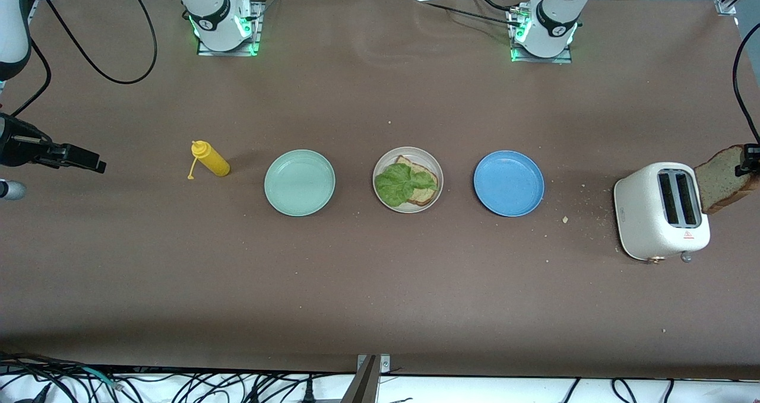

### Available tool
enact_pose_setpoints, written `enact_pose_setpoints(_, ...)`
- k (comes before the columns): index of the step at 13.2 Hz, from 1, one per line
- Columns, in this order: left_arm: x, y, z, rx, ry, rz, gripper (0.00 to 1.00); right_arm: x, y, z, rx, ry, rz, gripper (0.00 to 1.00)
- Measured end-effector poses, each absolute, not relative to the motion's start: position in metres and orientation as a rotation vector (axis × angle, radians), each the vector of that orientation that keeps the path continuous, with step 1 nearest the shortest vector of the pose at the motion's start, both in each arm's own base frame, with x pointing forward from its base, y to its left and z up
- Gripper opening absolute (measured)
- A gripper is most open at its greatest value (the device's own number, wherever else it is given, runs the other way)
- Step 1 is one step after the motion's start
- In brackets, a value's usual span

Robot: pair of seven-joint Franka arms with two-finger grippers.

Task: Make sandwich in beige plate with both arms
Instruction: 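Grasp the second bread slice in the toaster with the left gripper, then lift the bread slice out and carry it over the beige plate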

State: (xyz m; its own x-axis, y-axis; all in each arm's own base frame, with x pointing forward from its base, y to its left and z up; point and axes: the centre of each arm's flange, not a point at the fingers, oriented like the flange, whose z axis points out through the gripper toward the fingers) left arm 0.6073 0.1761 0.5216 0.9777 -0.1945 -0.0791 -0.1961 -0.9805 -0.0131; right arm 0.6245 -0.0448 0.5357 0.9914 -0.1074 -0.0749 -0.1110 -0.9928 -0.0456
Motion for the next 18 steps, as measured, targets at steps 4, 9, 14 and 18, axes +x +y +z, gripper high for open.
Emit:
enact_pose_setpoints(4, 0.617, 0.121, 0.530, -3.113, 0.274, 0.155, 0.09, 0.624, -0.045, 0.536, -3.085, 0.171, 0.111, 1.00)
enact_pose_setpoints(9, 0.629, 0.017, 0.520, -3.254, 0.157, 0.188, 0.09, 0.624, -0.049, 0.536, -3.086, 0.180, 0.111, 1.00)
enact_pose_setpoints(14, 0.623, -0.154, 0.480, -3.330, 0.028, 0.392, 0.09, 0.624, -0.049, 0.536, -3.086, 0.180, 0.113, 1.00)
enact_pose_setpoints(18, 0.625, -0.222, 0.423, -3.536, 0.000, 0.659, 0.09, 0.623, -0.049, 0.536, -3.086, 0.180, 0.114, 1.00)
